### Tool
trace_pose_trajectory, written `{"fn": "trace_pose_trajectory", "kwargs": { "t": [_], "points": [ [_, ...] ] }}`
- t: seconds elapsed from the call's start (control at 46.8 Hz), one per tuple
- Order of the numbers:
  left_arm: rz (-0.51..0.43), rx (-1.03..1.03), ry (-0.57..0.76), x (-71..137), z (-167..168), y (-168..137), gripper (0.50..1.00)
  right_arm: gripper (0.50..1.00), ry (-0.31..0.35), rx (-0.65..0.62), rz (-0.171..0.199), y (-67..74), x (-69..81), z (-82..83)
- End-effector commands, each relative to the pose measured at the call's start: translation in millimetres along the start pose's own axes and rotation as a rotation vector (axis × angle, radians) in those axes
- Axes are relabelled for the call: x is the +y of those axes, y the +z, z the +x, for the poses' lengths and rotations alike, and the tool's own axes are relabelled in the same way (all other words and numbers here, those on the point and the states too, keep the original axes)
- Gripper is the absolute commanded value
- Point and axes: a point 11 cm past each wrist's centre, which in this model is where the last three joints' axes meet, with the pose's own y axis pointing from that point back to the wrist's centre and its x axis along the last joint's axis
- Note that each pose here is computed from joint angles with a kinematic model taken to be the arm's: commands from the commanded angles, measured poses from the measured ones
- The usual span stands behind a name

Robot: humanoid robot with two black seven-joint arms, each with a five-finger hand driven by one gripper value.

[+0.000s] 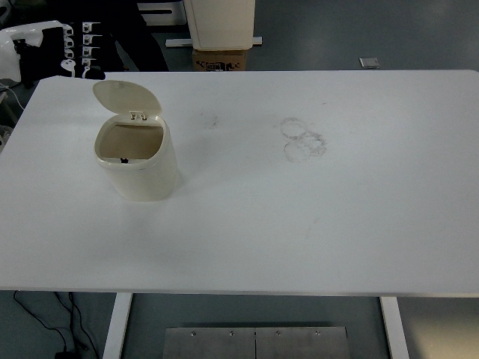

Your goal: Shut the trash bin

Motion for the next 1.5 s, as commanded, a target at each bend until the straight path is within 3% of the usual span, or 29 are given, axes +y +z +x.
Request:
{"fn": "trace_pose_trajectory", "kwargs": {
  "t": [0.0,0.641,0.876,1.474],
  "points": [
    [0.016,-0.033,-0.008,-0.6,-1.6,3.4,1.000,0.991,0.000,-0.001,0.000,-0.1,0.0,0.1],
    [0.156,-0.307,-0.092,-14.4,-20.6,0.9,1.000,0.991,0.000,0.000,0.000,0.0,0.0,0.0],
    [0.146,-0.367,-0.134,-25.1,-35.3,18.1,1.000,0.991,0.000,0.000,0.000,0.0,0.0,0.0],
    [0.252,-0.445,-0.184,-15.6,-51.4,16.8,1.000,0.991,0.000,-0.001,0.000,-0.1,0.0,0.1]
  ]
}}
